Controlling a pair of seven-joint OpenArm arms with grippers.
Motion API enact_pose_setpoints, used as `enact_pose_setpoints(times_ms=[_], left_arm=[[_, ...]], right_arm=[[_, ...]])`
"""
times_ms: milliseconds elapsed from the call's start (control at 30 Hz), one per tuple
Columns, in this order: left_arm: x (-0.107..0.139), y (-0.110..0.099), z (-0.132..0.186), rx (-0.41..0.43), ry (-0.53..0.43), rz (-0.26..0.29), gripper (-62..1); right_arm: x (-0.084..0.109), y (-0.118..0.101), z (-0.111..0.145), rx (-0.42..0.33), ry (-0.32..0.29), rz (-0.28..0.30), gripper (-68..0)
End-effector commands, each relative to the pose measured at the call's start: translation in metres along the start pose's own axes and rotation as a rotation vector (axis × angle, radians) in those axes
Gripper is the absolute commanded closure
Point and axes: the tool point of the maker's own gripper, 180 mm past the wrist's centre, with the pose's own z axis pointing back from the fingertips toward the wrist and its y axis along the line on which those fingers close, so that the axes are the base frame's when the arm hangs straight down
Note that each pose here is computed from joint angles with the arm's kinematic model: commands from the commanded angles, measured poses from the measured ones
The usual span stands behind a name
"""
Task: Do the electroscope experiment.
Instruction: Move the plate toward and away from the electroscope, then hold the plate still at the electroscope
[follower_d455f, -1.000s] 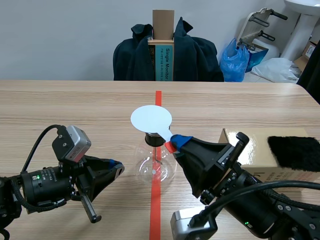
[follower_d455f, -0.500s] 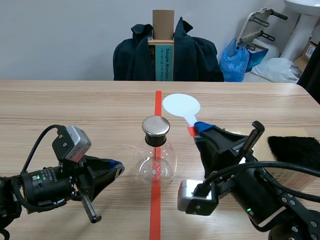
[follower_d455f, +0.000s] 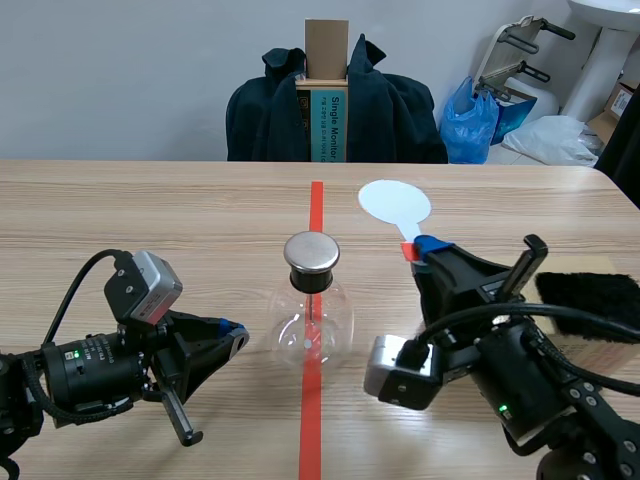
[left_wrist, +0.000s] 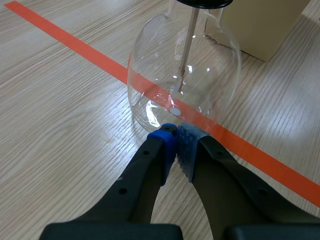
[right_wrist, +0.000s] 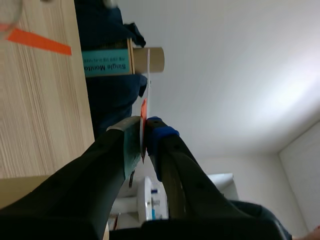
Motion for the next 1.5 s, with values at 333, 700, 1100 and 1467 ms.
enact_pose_setpoints(times_ms=[333, 700, 1100, 1467], left_arm=[[0.014, 0.002, -0.002, -0.001, -0.043, -0.008, -2.7], [0.014, 0.002, -0.002, -0.001, -0.043, -0.009, -2.7], [0.014, 0.002, -0.002, -0.001, -0.043, -0.009, -2.7], [0.014, 0.002, -0.002, -0.001, -0.043, -0.009, -2.7]], right_arm=[[0.040, -0.010, 0.001, -0.032, -0.253, 0.027, -0.8], [0.058, -0.009, 0.006, -0.029, -0.357, 0.031, -0.8], [0.057, -0.009, 0.006, -0.029, -0.357, 0.031, -0.8], [0.056, -0.009, 0.006, -0.029, -0.345, 0.031, -0.8]])
